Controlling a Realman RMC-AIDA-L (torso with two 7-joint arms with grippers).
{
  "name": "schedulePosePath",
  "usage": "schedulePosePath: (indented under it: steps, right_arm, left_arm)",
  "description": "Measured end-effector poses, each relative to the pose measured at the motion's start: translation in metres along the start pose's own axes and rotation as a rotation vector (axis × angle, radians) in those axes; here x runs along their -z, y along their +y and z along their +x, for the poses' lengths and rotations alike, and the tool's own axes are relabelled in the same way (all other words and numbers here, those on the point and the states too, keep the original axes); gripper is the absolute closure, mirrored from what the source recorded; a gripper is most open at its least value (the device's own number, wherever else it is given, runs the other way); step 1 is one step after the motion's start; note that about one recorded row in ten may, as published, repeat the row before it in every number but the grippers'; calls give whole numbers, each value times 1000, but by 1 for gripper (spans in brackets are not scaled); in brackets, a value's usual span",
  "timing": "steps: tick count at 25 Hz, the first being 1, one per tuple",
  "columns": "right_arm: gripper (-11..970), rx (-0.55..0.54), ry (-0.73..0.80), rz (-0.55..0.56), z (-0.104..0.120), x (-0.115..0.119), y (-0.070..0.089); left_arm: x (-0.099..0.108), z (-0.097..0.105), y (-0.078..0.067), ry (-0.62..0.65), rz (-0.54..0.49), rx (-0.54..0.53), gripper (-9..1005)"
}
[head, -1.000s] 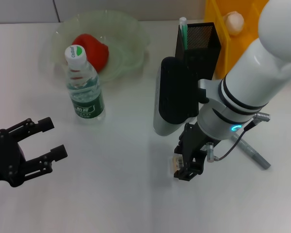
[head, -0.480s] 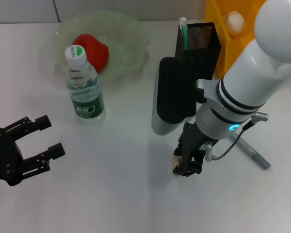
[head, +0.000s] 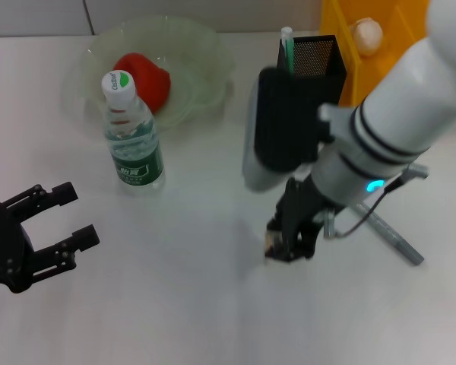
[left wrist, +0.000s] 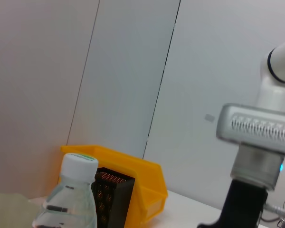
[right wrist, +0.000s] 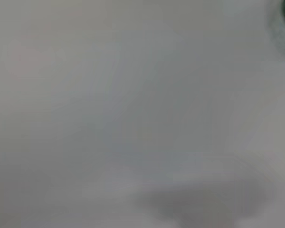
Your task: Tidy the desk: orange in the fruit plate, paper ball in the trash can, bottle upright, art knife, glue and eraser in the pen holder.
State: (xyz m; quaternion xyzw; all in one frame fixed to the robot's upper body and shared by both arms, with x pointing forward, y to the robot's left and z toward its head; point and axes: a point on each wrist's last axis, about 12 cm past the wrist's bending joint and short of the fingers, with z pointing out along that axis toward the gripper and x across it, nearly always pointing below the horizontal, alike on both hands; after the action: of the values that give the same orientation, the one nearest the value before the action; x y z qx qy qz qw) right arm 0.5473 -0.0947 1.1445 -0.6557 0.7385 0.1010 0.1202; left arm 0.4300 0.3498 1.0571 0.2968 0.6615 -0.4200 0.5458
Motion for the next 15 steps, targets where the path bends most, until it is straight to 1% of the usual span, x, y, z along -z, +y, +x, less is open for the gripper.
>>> schedulePosePath:
  steps: [3,6,9,11,13,15]
  right_arm:
    - [580,-28,-66,33,0,22,-7]
    - [583,-86,-162,113,0,55,-23]
    - [585,-194,-281,208,3,93,-45]
    - [585,-264,-344,253,6,112,-59]
    - [586,-330,-378,312,10,125,-76]
    - [586,-389,-362,382,13,129,-91]
  left_arm:
    - [0,0,0,0,0,1,211]
    - [0,0,0,1,0,1,211]
    - [0,0,0,0,1,0,211]
    - [0,0,-1,-1,2,1,211]
    - [-1,1,-1,-3,3,2,211]
    - [-2,1,-1,-5,4,2,211]
